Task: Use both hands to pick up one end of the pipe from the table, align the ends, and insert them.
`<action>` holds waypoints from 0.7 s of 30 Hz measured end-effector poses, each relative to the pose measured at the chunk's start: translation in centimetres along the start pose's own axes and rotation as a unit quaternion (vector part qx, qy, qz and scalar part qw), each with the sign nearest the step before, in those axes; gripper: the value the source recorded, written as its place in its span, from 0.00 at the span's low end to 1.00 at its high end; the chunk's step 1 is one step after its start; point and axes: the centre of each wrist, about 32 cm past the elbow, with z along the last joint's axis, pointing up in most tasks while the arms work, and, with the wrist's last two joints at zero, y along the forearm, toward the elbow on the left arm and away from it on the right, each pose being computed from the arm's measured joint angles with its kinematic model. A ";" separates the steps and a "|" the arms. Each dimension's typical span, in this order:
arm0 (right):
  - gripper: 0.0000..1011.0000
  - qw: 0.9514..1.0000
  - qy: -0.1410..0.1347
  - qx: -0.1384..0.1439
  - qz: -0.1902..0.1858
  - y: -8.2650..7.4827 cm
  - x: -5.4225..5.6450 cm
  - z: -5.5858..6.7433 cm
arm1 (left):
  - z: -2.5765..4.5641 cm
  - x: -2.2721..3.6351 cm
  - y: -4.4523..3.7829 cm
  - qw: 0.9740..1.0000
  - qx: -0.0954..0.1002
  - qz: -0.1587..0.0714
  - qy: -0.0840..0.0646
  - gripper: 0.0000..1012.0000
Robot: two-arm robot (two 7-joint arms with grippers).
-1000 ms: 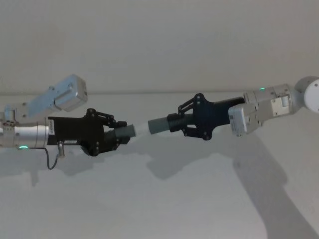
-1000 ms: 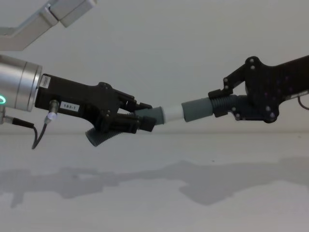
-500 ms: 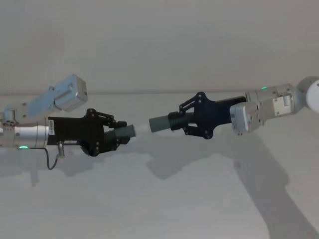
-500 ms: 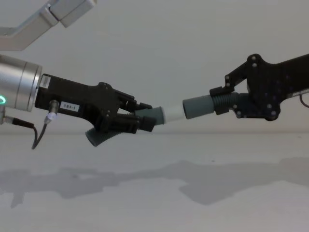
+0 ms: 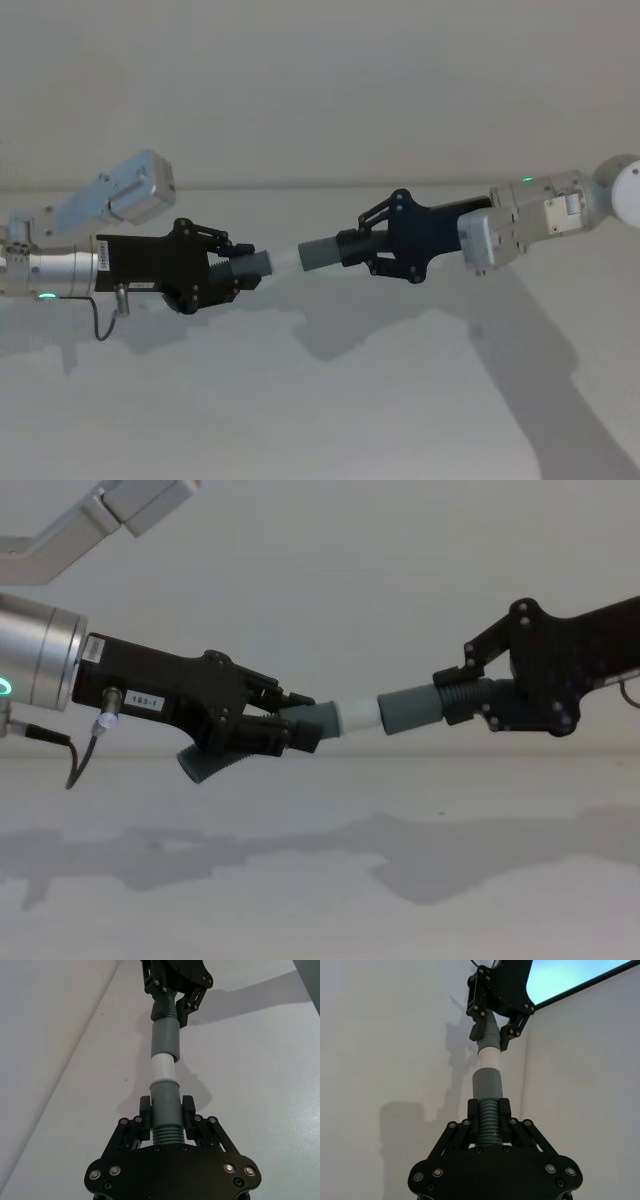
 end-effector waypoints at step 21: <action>0.21 1.000 0.006 -0.004 0.003 0.3 0.3 -0.1 | -0.01 0.00 0.00 1.000 0.000 0.000 0.000 0.33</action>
